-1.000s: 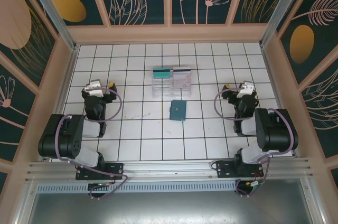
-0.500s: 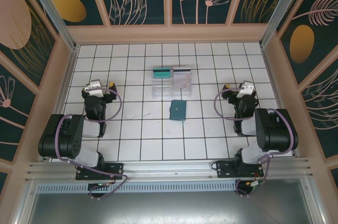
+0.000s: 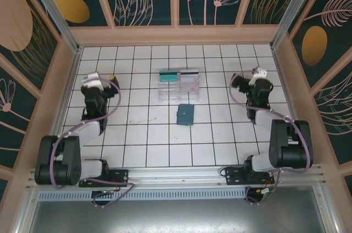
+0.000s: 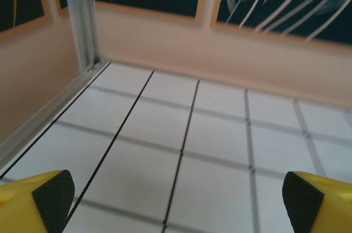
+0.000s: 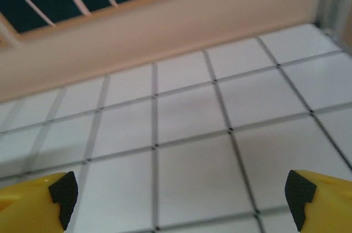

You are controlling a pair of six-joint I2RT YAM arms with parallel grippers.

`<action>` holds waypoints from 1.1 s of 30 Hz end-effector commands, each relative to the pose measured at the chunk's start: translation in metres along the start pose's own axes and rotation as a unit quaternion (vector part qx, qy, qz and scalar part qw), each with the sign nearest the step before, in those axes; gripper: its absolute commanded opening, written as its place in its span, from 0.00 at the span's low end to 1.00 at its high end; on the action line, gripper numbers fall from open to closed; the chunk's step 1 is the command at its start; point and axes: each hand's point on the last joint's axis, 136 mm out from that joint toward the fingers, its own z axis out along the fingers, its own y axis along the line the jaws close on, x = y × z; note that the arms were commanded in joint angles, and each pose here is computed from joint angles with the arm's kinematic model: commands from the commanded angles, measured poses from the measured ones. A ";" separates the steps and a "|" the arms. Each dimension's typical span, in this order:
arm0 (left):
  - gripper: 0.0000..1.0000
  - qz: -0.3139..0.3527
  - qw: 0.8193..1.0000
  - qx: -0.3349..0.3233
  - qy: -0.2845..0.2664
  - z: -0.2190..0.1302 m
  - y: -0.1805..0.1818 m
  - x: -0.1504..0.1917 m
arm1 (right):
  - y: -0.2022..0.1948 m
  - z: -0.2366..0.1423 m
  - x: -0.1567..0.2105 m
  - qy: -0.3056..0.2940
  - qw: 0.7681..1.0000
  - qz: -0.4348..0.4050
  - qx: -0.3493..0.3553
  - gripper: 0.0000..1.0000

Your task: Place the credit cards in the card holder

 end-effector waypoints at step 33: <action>0.99 -0.190 0.939 0.183 0.222 -0.070 -0.082 0.077 | 0.242 -0.075 0.239 0.476 0.791 -0.314 -0.221 0.57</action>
